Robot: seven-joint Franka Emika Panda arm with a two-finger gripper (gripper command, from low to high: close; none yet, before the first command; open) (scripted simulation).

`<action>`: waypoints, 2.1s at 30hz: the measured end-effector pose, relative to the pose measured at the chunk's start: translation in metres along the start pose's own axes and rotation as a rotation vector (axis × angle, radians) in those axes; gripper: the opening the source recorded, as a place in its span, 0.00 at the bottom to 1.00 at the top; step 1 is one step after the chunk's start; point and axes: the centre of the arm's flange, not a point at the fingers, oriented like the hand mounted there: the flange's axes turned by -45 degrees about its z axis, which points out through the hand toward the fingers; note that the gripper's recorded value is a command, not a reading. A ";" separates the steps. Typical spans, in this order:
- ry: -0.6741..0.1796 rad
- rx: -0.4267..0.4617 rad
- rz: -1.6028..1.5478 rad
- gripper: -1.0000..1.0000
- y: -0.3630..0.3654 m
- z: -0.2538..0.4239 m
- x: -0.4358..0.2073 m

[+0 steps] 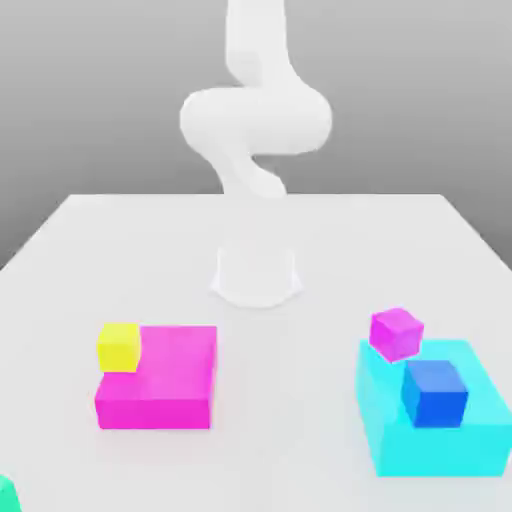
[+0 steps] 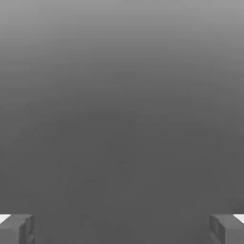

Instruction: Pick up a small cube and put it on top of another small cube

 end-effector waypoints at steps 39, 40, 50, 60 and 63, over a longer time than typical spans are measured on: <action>-0.717 -0.209 0.443 0.00 0.303 0.487 -0.263; -0.717 -0.208 0.443 0.00 0.303 0.487 -0.263; -0.728 -0.136 0.315 0.00 0.255 0.441 -0.209; -0.735 0.220 -0.437 0.00 0.006 0.376 -0.183; -0.720 0.318 -0.684 0.00 -0.062 0.343 -0.196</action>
